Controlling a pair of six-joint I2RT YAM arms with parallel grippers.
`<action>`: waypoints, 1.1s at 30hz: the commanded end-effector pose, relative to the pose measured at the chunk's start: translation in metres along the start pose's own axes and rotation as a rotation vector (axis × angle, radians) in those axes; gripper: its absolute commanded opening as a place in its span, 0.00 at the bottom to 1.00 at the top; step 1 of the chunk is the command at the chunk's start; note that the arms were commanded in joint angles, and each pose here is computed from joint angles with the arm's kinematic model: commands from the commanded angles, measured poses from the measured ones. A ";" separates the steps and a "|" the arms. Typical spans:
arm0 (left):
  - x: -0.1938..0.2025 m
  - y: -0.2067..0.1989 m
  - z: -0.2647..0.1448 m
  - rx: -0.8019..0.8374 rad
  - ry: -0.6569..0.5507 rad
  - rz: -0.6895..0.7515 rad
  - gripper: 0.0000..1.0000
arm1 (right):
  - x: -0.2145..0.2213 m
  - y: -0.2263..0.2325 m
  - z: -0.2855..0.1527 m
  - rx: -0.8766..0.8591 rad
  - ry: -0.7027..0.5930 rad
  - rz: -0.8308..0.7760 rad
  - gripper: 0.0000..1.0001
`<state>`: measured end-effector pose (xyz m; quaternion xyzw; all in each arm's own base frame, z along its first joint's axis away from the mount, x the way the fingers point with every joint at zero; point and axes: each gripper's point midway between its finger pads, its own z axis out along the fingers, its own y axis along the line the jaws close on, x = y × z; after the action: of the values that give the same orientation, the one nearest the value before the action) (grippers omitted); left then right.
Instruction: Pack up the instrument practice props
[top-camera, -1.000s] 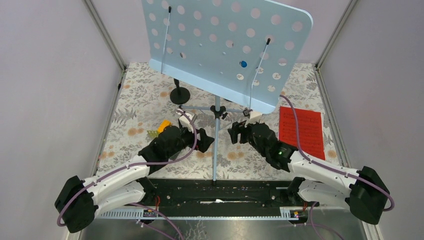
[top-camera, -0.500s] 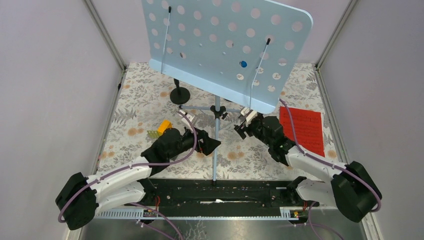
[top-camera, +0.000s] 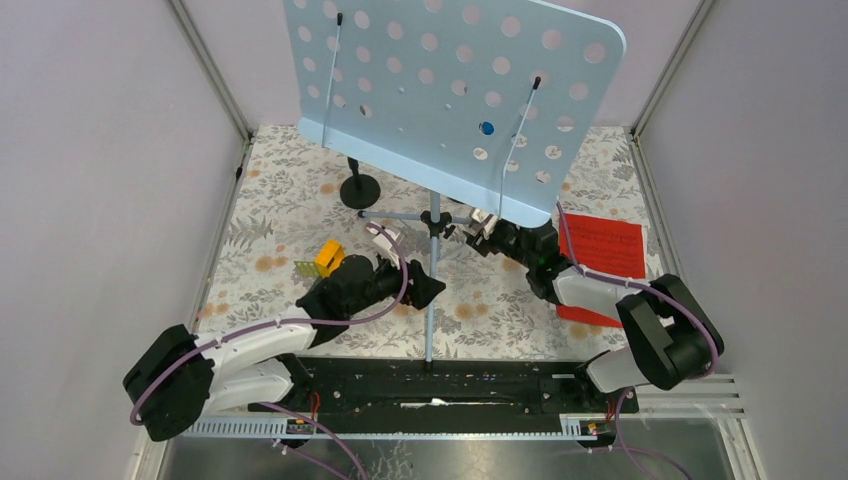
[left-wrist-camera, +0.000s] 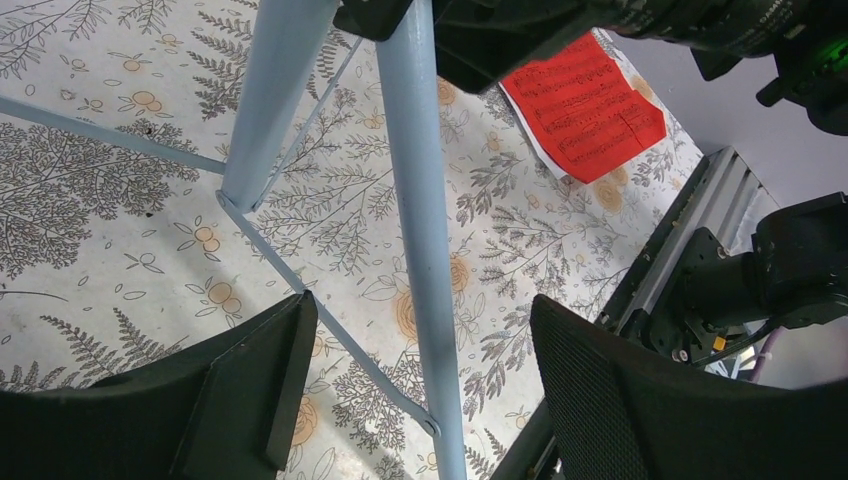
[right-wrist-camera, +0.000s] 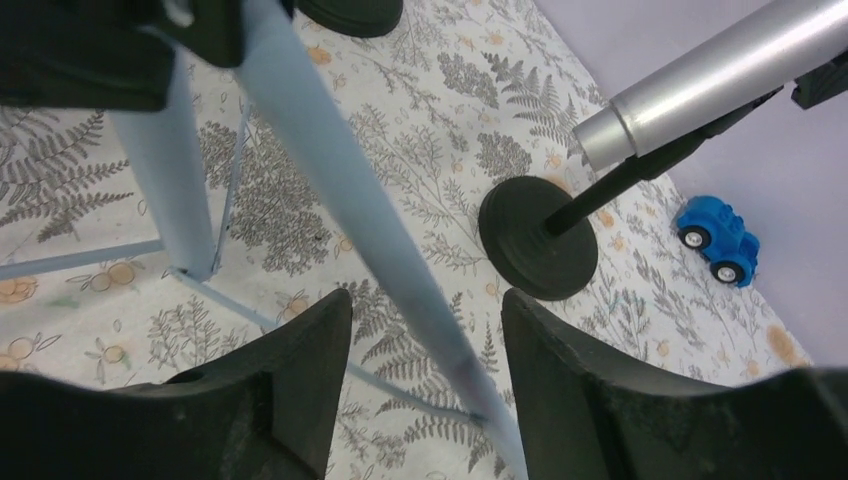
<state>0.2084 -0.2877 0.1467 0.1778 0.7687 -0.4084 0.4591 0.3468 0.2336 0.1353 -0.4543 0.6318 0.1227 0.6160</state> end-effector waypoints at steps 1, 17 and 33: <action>-0.023 -0.008 0.007 0.016 -0.082 0.021 0.82 | -0.040 -0.021 0.017 0.005 -0.151 -0.059 0.61; -0.030 -0.013 0.026 -0.006 -0.062 0.082 0.24 | -0.065 -0.019 0.023 -0.030 -0.263 0.039 0.03; -0.110 -0.044 0.027 -0.042 -0.160 0.222 0.00 | -0.141 -0.033 -0.043 0.068 -0.500 0.276 0.00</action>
<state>0.2064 -0.3231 0.1696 0.2423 0.7816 -0.3730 0.4374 0.3266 0.2405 0.1667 -0.3861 0.6181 0.2225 0.6475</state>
